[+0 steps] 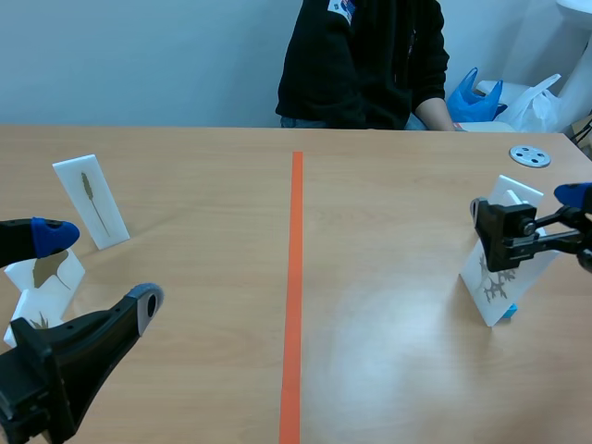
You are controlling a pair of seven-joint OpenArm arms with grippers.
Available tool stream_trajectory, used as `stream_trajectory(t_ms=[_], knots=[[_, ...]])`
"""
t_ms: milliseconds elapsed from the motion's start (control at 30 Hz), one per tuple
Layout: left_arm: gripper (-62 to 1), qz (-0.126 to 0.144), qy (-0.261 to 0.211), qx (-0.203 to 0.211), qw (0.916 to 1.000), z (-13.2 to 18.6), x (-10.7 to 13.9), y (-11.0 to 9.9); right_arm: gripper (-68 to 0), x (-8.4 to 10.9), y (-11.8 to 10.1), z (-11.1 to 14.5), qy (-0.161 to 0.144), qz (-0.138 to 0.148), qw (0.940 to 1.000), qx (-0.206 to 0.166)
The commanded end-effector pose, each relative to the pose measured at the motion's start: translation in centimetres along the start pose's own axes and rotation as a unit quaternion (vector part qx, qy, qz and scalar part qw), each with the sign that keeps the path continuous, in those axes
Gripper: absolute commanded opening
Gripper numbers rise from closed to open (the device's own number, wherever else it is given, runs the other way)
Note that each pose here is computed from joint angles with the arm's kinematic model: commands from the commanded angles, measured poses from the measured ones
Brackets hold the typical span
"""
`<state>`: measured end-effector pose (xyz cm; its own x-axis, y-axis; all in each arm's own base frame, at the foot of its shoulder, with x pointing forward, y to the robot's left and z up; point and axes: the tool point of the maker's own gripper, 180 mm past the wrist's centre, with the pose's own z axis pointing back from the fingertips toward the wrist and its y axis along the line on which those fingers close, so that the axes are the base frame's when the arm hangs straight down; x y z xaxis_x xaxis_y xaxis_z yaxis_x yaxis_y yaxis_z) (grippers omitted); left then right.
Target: Sort the leaf by its shape. The table is split by an orange tape line. A compound leaf with several leaflets goes to the left side, a simple leaf with one blade goes to the right side. Return to the home posture when a red brick is placed on the table.
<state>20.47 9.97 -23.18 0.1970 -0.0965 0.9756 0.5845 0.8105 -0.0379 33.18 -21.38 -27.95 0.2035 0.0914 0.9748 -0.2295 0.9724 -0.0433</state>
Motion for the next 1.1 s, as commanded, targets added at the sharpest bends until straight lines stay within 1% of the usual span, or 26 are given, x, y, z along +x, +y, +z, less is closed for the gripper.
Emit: stream_trajectory(t_ms=[0, 67, 167, 233, 367, 433, 500, 533, 633, 767, 900, 1067], knots=[[1.4, 0.002, -0.017, -0.004, 0.9998, -0.2, 0.9, -0.3, 0.4, 1.9, -0.3, 0.6, -0.018, 0.014, 0.9997, -0.001], [1.4, 0.002, -0.017, -0.004, 0.9998, -0.2, 0.9, -0.3, 0.4, 3.1, -0.1, 1.4, -0.023, 0.026, 0.9994, -0.002], [1.4, 0.002, -0.017, -0.004, 0.9998, -0.2, 0.9, -0.3, 0.4, 3.9, 0.3, 2.9, -0.01, 0.041, 0.9991, 0.0], [1.4, 0.002, -0.017, -0.004, 0.9998, -0.2, 0.9, -0.3, 0.4, 3.7, 1.3, 4.2, 0.011, 0.045, 0.9987, 0.02], [1.4, 0.002, -0.017, -0.004, 0.9998, -0.2, 0.9, -0.3, 0.4, 3.8, 3.8, 7.1, 0.021, 0.04, 0.9966, 0.069], [1.4, 0.002, -0.017, -0.004, 0.9998, -0.2, 0.9, -0.3, 0.4, 3.7, 5.5, 8.4, 0.031, 0.041, 0.9937, 0.099], [1.4, 0.002, -0.017, -0.004, 0.9998, -0.2, 0.9, -0.3, 0.4, 3.4, 7.3, 9.5, 0.042, 0.044, 0.9896, 0.131], [1.4, 0.001, -0.017, -0.004, 0.9998, -0.1, 0.9, -0.3, 0.4, 3.3, 8.0, 9.9, 0.046, 0.042, 0.9883, 0.14], [1.4, 0.001, -0.017, -0.005, 0.9998, -0.1, 0.9, -0.3, 0.4, 3.1, 9.3, 10.5, 0.051, 0.032, 0.9858, 0.157], [1.4, 0.001, -0.016, -0.005, 0.9999, -0.1, 0.9, -0.3, 0.4, 3.1, 10.4, 10.4, 0.049, 0.025, 0.9837, 0.171], [1.4, 0.001, -0.005, -0.005, 1.0, -0.2, 0.5, -0.3, 0.4, 3.1, 10.4, 10.3, 0.049, 0.022, 0.9843, 0.168], [1.4, 0.001, -0.004, -0.005, 1.0, -0.2, 0.4, -0.3, 0.4, 3.1, 10.4, 10.3, 0.049, 0.022, 0.9844, 0.168]])
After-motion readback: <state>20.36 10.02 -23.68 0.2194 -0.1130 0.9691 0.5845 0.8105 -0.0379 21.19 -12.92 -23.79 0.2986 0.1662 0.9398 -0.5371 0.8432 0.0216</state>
